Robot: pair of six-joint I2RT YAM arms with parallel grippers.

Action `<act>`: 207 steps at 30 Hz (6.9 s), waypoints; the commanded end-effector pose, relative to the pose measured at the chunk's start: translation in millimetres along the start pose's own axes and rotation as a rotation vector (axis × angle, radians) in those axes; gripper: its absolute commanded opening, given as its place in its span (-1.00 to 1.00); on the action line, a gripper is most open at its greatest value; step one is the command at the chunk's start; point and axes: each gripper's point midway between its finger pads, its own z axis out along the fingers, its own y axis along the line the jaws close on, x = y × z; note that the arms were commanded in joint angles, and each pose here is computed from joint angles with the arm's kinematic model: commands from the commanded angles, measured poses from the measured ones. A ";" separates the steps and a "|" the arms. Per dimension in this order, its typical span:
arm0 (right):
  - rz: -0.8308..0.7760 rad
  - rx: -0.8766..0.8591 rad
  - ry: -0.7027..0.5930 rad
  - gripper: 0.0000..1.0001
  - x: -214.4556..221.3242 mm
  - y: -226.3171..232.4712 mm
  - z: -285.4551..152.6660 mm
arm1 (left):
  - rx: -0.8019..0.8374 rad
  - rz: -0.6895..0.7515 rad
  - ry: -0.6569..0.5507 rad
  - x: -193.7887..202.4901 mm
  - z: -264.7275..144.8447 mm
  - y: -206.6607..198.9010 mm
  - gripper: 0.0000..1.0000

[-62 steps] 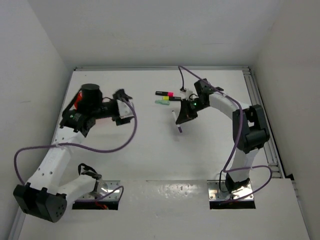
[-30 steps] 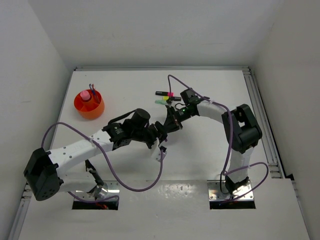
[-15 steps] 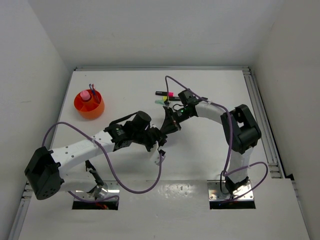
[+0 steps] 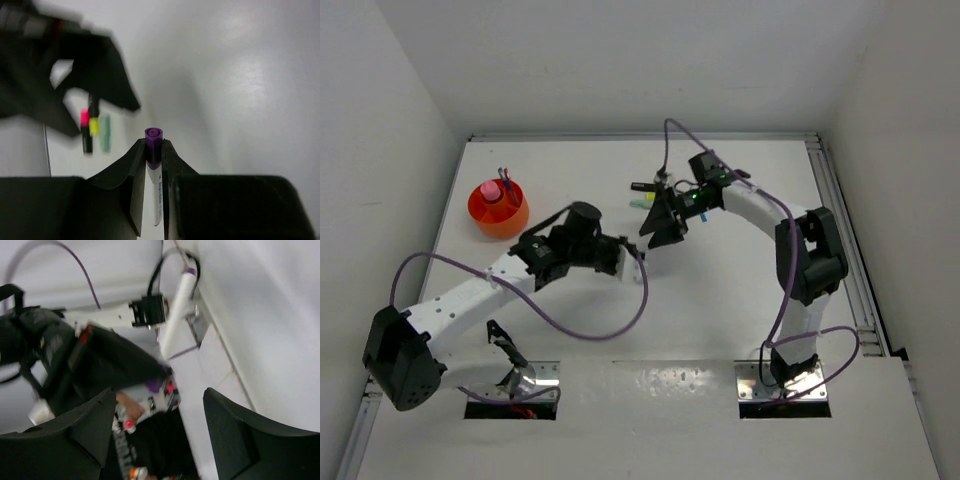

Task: Sort the stationery into containers
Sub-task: Pick up the pen from the center of the board, then place the pen in the storage box, then pick up the pen from the center of the board, then place the pen in the storage box.

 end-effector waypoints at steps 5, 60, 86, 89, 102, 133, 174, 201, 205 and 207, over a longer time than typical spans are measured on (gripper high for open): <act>-0.182 0.012 -0.266 0.41 -48.1 29.6 -102.6 | -0.541 -0.606 -0.073 37.3 -132.8 127.0 -1.00; -0.132 0.217 -0.301 0.32 -37.4 -35.9 -103.3 | -0.809 -0.644 0.055 287.4 -259.7 95.2 -0.66; -0.289 1.151 -0.334 -0.23 -121.0 -155.0 -200.1 | -0.815 -0.613 -0.043 125.6 -281.5 156.6 0.16; -0.302 1.217 -0.334 -0.23 -137.0 -168.5 -202.3 | -0.819 -0.620 -0.040 124.9 -277.5 154.3 0.16; -0.363 1.315 -0.284 -0.21 -174.5 -203.1 -182.1 | -0.800 -0.620 -0.015 128.7 -268.1 146.9 0.19; -0.023 0.183 -0.097 -1.00 -33.0 -30.7 -35.4 | -0.030 0.122 -0.074 -13.7 -104.2 52.5 -0.02; -0.037 -0.113 0.049 -0.59 28.3 41.8 19.0 | 0.157 0.075 -0.015 -25.1 -19.4 2.2 -1.00; 0.014 -0.040 -0.385 0.03 -30.9 -4.7 -134.9 | -0.605 -0.524 0.048 214.8 -230.1 134.1 -1.00; 0.023 -0.043 -0.384 0.03 -30.9 -7.2 -134.1 | -0.593 -0.518 0.034 225.9 -224.4 130.4 -1.00; 0.027 -0.044 -0.384 0.03 -31.6 -8.7 -133.8 | -0.573 -0.503 0.027 227.4 -219.3 128.5 -1.00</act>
